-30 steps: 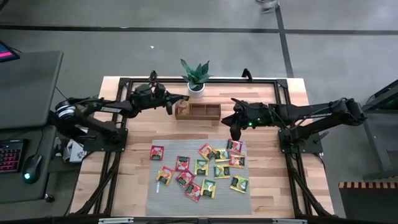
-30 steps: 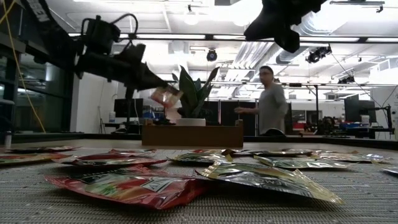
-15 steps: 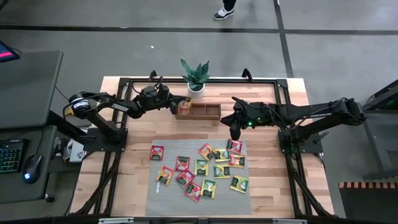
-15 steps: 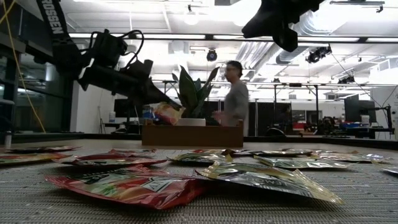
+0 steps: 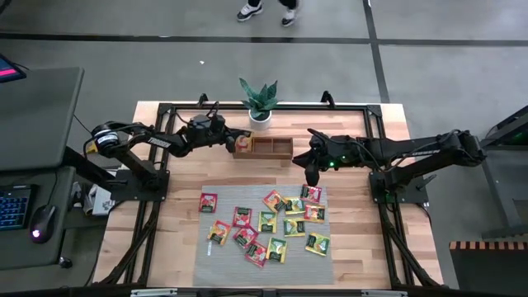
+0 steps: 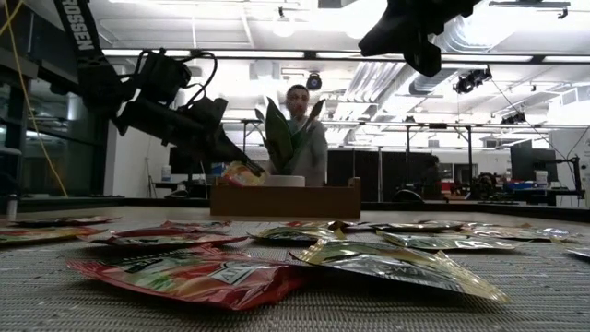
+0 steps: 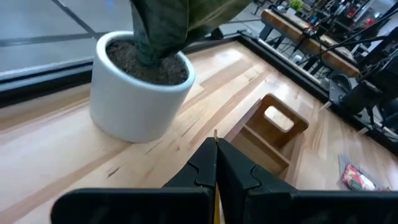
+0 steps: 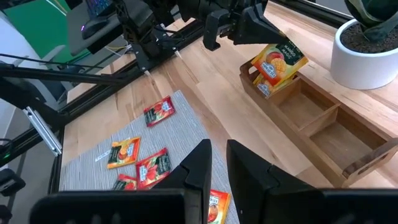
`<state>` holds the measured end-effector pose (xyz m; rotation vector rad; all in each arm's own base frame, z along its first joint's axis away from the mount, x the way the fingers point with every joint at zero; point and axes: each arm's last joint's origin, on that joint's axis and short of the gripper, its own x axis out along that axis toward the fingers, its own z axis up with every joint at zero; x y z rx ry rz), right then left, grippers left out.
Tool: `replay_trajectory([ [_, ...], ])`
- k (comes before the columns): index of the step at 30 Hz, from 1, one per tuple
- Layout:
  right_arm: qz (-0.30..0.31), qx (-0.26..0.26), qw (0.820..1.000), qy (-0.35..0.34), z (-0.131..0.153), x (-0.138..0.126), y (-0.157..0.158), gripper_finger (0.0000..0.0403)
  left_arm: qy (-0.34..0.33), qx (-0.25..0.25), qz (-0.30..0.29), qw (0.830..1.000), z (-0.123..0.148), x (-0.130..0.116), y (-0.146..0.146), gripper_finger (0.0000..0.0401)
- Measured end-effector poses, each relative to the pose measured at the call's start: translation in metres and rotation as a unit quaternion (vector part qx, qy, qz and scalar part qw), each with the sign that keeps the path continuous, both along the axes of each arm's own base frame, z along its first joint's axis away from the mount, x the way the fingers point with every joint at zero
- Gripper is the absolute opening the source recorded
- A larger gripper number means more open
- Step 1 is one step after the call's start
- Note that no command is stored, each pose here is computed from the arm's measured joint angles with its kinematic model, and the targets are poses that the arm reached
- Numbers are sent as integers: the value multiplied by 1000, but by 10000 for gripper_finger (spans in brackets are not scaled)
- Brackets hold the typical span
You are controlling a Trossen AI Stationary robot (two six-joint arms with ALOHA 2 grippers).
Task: Pick & Place Tea
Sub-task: Put the orange tea bag into the left section of the wooden organizer
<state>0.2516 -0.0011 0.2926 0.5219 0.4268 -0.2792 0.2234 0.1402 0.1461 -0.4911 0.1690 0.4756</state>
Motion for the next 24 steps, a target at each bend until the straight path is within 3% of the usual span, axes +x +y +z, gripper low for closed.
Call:
replay_trajectory([
  [24,7,3,1000,0,0,0,0,48,19,-34,23,999,-6,-2,0,0],
])
